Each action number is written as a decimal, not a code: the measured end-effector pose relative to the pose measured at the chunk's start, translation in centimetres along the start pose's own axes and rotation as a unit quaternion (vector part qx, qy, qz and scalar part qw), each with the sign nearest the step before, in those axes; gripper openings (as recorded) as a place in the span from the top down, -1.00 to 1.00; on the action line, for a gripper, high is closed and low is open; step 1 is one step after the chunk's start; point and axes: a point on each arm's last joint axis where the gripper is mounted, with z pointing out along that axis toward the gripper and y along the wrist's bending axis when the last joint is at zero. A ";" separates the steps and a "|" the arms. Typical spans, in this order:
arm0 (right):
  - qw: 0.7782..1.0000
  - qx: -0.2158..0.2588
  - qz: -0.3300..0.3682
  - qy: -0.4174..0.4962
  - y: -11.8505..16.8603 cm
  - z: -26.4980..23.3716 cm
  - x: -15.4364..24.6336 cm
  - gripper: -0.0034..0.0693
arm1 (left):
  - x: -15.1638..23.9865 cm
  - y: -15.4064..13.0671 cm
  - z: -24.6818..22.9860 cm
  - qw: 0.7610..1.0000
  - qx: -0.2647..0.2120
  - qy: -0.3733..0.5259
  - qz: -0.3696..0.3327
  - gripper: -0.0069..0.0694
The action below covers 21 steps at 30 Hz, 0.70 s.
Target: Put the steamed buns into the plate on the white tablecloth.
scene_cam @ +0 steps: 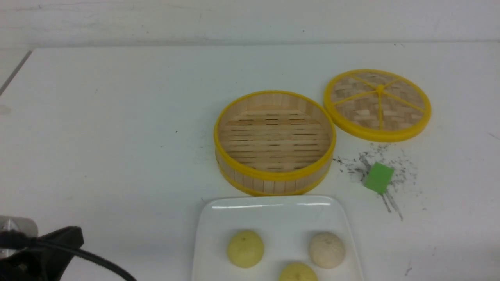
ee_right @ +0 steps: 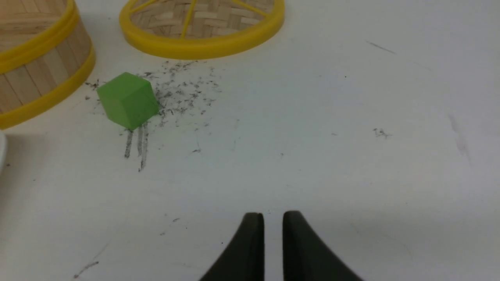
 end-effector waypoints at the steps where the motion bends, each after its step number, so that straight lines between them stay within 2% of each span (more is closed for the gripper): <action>1: 1.000 0.000 0.000 0.000 0.0 0.0 0.0 0.64 | 0.6 0.4 0.0 1.000 -0.015 -0.007 0.003 0.68; 2: 1.000 0.000 0.000 0.000 0.0 0.0 0.0 0.63 | 1.0 0.5 -0.1 1.000 -0.017 -0.010 0.005 0.68; 4: 1.000 0.000 0.000 0.000 0.0 0.0 0.0 0.63 | 3.1 1.4 -0.4 0.998 -0.054 -0.034 0.007 0.68; 5: 1.000 0.000 0.000 0.000 0.0 0.0 0.0 0.63 | 3.2 1.4 -0.4 0.998 -0.054 -0.035 0.007 0.68; 9: 1.000 0.000 0.000 0.000 0.0 0.0 0.0 0.62 | 5.9 2.5 -0.7 0.991 -0.117 -0.069 -0.008 0.68; 14: 1.000 0.000 0.000 0.000 0.0 0.0 0.0 0.61 | 6.4 2.9 -1.0 0.985 -0.149 -0.084 -0.004 0.67; 21: 1.000 0.000 0.000 0.000 0.0 0.0 0.0 0.59 | 7.1 3.2 -1.0 0.984 -0.170 -0.043 -0.005 0.65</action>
